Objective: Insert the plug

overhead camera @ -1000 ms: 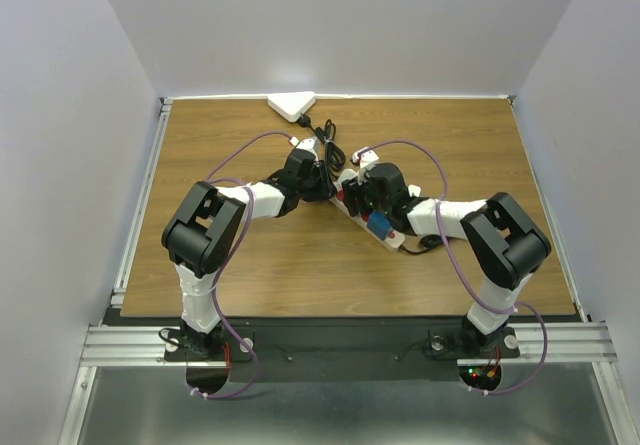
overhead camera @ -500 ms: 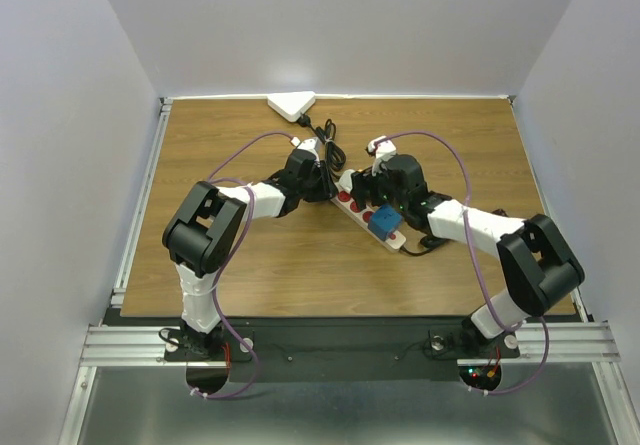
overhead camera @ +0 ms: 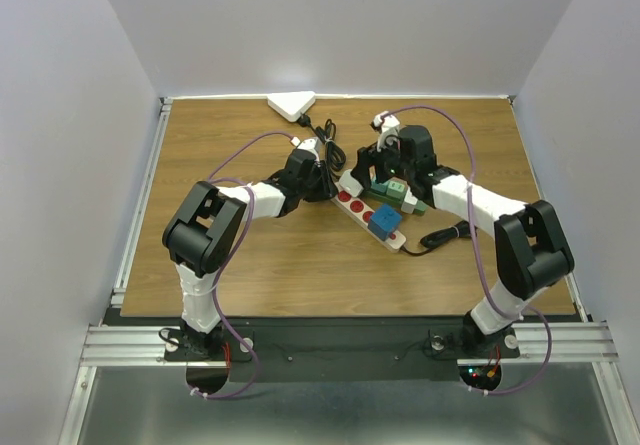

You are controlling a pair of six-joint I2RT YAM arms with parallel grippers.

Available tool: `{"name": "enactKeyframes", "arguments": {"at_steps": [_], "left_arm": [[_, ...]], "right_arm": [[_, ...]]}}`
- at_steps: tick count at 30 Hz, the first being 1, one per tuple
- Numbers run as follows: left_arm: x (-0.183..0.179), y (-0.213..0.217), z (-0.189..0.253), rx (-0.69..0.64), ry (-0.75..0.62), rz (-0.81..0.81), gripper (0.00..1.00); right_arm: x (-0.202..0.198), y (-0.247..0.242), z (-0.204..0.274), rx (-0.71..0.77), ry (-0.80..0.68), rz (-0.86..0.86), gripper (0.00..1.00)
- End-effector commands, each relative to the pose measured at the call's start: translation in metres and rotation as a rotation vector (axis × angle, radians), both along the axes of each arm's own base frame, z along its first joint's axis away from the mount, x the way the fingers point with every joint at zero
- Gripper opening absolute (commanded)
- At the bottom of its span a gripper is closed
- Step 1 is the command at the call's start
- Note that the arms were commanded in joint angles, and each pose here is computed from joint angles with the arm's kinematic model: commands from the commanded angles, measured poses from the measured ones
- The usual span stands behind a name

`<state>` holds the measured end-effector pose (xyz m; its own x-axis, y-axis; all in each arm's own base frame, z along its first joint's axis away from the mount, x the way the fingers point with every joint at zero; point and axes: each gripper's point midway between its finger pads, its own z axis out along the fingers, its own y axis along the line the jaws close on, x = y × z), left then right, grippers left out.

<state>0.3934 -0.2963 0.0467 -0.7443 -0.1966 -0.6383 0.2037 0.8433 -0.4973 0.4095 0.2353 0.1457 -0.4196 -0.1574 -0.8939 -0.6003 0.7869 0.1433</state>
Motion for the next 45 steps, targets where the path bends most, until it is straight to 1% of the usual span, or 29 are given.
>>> {"name": "enactKeyframes", "arguments": {"at_steps": [1,9,14,20,34,35,45], "left_arm": [[0.0,-0.002,-0.003,0.021,0.001,-0.014,0.46],[0.0,0.0,-0.003,0.031,0.001,-0.015,0.46],[0.0,0.0,-0.004,0.031,0.003,-0.014,0.46],[-0.001,0.0,-0.003,0.034,0.003,-0.016,0.46],[-0.001,-0.002,-0.004,0.033,0.005,-0.022,0.46],[-0.001,-0.002,-0.004,0.033,0.005,-0.022,0.46],[-0.002,-0.001,-0.006,0.03,0.011,-0.024,0.46]], "right_arm": [[-0.006,0.028,0.01,0.044,0.008,0.167,0.78],[-0.013,0.032,-0.015,0.015,0.085,0.219,0.76],[-0.015,0.033,-0.022,0.008,0.105,0.237,0.75],[-0.019,0.037,-0.03,0.004,0.131,0.267,0.7],[-0.019,0.041,-0.011,-0.019,0.064,0.26,0.68],[-0.022,0.039,-0.014,-0.03,0.083,0.255,0.68],[-0.023,0.041,-0.004,-0.034,0.057,0.254,0.68]]}}
